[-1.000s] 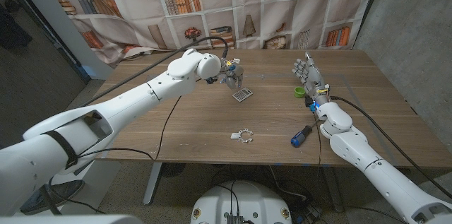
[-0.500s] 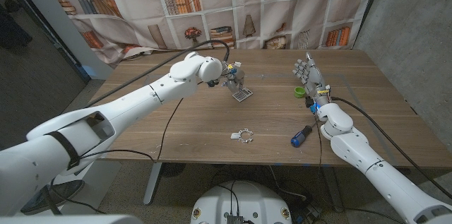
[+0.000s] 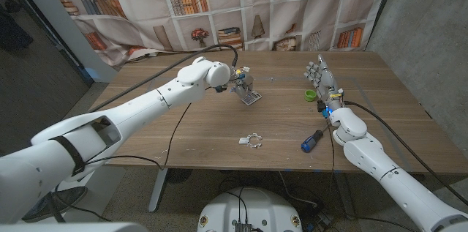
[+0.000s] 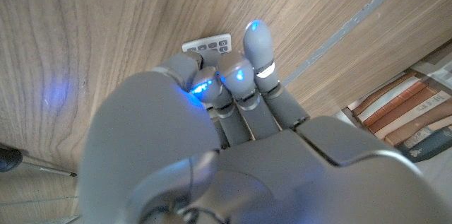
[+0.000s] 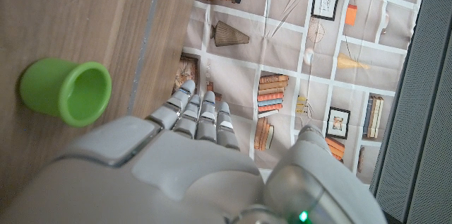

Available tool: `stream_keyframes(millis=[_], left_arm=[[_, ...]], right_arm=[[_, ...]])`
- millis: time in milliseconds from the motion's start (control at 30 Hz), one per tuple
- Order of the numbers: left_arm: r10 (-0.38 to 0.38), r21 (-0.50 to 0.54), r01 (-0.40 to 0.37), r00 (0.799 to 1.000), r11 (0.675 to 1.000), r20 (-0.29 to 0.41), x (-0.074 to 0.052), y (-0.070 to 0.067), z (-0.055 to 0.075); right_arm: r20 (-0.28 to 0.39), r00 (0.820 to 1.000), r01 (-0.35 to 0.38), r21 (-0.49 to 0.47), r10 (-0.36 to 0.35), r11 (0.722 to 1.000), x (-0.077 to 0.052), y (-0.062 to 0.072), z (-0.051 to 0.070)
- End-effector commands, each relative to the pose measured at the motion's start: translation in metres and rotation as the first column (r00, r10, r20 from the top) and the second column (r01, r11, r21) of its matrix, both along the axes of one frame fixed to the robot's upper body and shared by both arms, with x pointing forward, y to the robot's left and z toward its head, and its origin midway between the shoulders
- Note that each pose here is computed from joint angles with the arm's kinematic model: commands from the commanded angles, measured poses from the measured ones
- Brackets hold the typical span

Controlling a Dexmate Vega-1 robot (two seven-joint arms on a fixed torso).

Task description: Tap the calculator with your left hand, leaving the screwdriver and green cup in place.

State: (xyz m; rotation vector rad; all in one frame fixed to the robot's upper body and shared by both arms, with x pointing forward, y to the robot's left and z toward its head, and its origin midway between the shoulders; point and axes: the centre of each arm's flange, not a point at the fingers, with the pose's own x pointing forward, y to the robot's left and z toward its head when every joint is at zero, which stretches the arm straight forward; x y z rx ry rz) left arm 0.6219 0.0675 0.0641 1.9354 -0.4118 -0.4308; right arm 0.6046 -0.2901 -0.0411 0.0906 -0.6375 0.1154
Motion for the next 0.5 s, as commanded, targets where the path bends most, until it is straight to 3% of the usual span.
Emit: stream_keyframes(millis=[33,500], left_arm=[[-0.007,-0.005,0.007,1.0,1.0,-0.003,0.0039,-0.0024,-0.0003],[-0.006,-0.003,0.006,1.0,1.0,-0.019,0.0095,-0.0038,-0.0041]], right_arm=[[-0.008,1.0,0.0,0.002,0.0,1.0,0.0004,-0.0018,-0.0016],[-0.006,1.0,-0.002,0.013,0.002,1.0,0.0021,-0.0028,-0.0032]])
